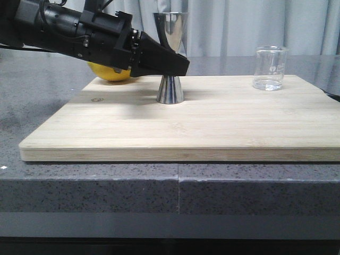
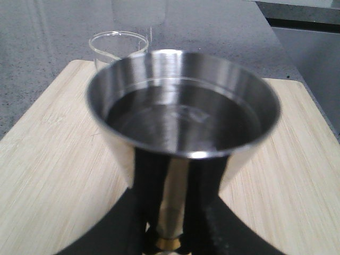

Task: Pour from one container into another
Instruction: 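Lower the jigger onto the board with the left gripper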

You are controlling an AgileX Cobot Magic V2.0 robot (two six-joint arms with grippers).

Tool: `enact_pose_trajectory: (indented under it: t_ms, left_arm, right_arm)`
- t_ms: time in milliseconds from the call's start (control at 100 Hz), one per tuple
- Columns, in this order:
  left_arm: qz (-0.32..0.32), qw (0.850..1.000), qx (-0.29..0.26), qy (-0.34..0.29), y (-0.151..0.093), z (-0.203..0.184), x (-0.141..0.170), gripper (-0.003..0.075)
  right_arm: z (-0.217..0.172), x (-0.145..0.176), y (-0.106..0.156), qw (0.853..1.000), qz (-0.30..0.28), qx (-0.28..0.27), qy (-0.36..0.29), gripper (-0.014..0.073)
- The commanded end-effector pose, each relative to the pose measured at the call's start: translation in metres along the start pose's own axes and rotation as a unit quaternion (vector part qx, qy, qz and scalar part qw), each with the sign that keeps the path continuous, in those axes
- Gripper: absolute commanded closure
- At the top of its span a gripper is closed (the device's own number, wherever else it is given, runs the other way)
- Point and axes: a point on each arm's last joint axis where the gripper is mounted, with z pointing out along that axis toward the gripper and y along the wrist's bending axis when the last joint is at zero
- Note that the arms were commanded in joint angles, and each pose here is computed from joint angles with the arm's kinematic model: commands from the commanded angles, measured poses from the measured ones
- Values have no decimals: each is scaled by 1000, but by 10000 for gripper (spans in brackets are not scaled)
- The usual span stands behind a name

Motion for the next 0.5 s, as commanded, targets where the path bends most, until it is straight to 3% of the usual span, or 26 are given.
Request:
enact_pose_trajectory:
  t_ms: [0, 110, 350, 490]
  left_arm:
    - [28, 998, 34, -39, -13, -6, -31, 735]
    - [31, 998, 38, -32, -14, -6, -29, 669]
    - [32, 998, 40, -28, -14, -6, -29, 367]
    - [32, 998, 40, -28, -14, -6, -29, 269]
  right_arm:
    - [0, -22, -2, 998, -2, 5, -61, 27]
    - [0, -22, -2, 998, -2, 5, -61, 27]
    - [0, -23, -3, 998, 0, 7, -65, 27]
    - [0, -23, -3, 998, 0, 7, -65, 27]
